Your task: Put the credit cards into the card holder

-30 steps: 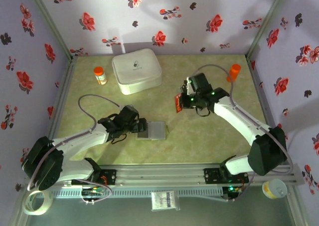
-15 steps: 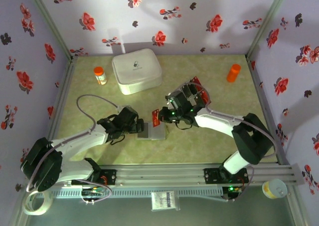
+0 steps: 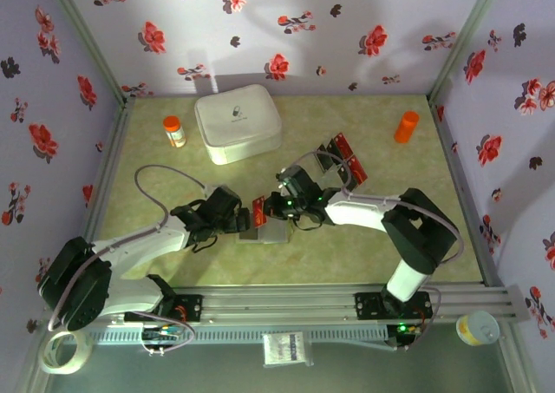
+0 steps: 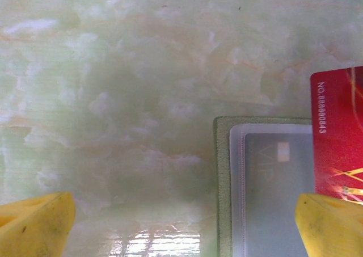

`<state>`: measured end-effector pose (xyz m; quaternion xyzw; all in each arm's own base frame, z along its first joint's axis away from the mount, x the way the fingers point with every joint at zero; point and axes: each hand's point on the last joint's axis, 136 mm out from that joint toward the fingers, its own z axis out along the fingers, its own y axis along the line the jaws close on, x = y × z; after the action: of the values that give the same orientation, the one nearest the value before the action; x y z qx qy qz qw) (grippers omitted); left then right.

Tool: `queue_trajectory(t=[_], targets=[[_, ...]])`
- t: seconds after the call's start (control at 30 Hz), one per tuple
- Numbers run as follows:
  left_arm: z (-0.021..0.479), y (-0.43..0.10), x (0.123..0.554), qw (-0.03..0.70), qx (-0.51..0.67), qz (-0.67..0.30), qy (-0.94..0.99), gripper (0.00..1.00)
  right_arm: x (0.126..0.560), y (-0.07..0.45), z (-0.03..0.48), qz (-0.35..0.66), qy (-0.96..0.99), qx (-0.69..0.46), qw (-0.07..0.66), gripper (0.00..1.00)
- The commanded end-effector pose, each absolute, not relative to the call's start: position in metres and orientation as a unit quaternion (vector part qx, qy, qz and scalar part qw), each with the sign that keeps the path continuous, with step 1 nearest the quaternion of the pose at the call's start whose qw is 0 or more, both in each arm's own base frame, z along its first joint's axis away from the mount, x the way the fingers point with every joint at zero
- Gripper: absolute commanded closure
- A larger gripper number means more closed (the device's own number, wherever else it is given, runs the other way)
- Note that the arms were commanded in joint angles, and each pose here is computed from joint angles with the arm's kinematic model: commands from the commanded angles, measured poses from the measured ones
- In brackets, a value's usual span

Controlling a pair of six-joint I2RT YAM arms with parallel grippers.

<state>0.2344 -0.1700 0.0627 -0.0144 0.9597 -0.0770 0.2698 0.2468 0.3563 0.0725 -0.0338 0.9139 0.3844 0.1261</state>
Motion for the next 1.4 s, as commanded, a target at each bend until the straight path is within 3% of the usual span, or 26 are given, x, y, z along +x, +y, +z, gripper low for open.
queue_trajectory(t=[0.0,0.8,1.37], targets=[[0.055,-0.164,0.232,0.269,-0.007,-0.057,0.961,0.00,0.241,0.362,0.064,0.387,0.914,-0.034,0.115,1.00],[0.028,-0.160,0.228,0.246,0.005,-0.030,0.969,0.00,0.235,0.368,0.052,0.386,0.916,-0.033,0.103,1.00],[0.011,-0.147,0.219,0.228,-0.001,-0.003,0.974,0.00,0.252,0.334,0.099,0.388,0.906,-0.021,0.170,1.00]])
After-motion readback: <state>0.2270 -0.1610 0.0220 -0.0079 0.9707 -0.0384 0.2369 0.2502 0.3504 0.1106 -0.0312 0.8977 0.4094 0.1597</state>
